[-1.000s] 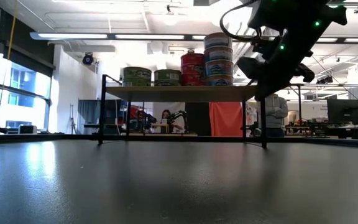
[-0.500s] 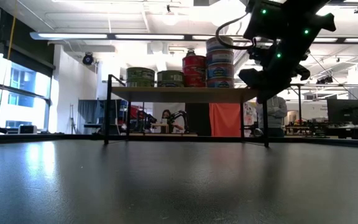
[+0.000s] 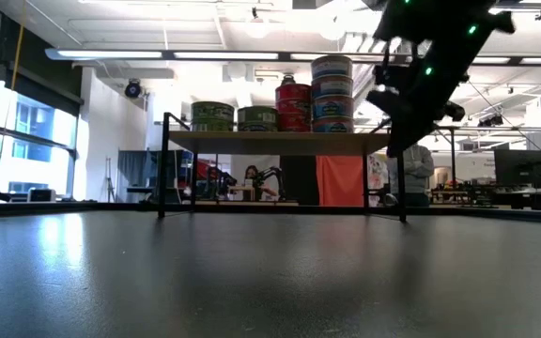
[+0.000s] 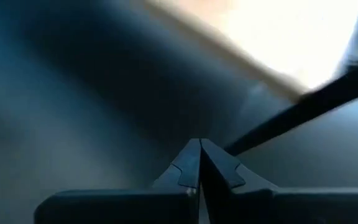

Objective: Stack canned seafood by type on shelf
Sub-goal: Return to Home Position

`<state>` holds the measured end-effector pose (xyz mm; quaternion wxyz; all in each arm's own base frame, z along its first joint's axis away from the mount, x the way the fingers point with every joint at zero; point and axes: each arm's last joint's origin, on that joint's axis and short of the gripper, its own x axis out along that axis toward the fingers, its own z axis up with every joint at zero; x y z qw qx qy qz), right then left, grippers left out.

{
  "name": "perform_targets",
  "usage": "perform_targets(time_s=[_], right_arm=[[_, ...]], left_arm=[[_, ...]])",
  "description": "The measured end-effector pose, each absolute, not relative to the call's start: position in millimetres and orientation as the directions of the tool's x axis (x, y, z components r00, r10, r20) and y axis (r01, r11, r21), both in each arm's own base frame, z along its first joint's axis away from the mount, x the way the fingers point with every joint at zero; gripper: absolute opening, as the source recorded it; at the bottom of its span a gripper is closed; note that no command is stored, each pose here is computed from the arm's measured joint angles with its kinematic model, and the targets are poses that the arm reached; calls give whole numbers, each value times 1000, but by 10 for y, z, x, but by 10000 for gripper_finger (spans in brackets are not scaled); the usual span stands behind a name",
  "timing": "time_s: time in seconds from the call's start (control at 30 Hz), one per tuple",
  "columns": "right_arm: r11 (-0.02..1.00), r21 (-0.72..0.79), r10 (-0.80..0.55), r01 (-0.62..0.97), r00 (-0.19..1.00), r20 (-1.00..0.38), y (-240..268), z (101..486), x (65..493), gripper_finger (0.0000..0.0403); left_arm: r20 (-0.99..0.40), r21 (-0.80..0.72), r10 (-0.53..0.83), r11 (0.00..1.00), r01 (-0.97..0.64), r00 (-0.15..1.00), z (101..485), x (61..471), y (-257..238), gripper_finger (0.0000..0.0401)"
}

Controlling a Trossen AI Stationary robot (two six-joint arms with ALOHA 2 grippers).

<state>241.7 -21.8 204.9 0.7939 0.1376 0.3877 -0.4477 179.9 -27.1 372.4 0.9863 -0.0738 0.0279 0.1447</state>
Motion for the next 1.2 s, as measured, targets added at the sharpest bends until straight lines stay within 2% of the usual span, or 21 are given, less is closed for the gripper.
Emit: perform_targets(time_s=[0.1,0.27,0.4,0.5,0.77,1.03,1.2], right_arm=[[660,-64,-527,749,401,-749,-85,2128,2432,0],[779,115,-382,617,611,-693,123,2335,2477,0],[807,287,-282,517,763,-582,201,2567,2482,0],[806,371,-262,462,839,-477,214,2771,2415,0],[753,497,-359,431,902,-239,128,3206,2127,0],[723,568,-377,393,914,-152,92,3387,1900,0],[723,577,-371,380,918,-139,89,3422,1835,0]], left_arm=[[-76,-136,265,952,-273,961,3725,1803,-266,0],[-82,-76,79,993,-86,993,3698,1821,-315,0],[-117,-58,130,989,-137,985,3474,1786,-193,0],[-75,-82,181,979,-187,981,3363,1593,-73,0],[29,-199,239,953,-229,971,2790,1116,37,0],[126,-323,226,930,-176,966,2198,994,36,0],[124,-326,140,941,-93,982,1963,963,13,0]])
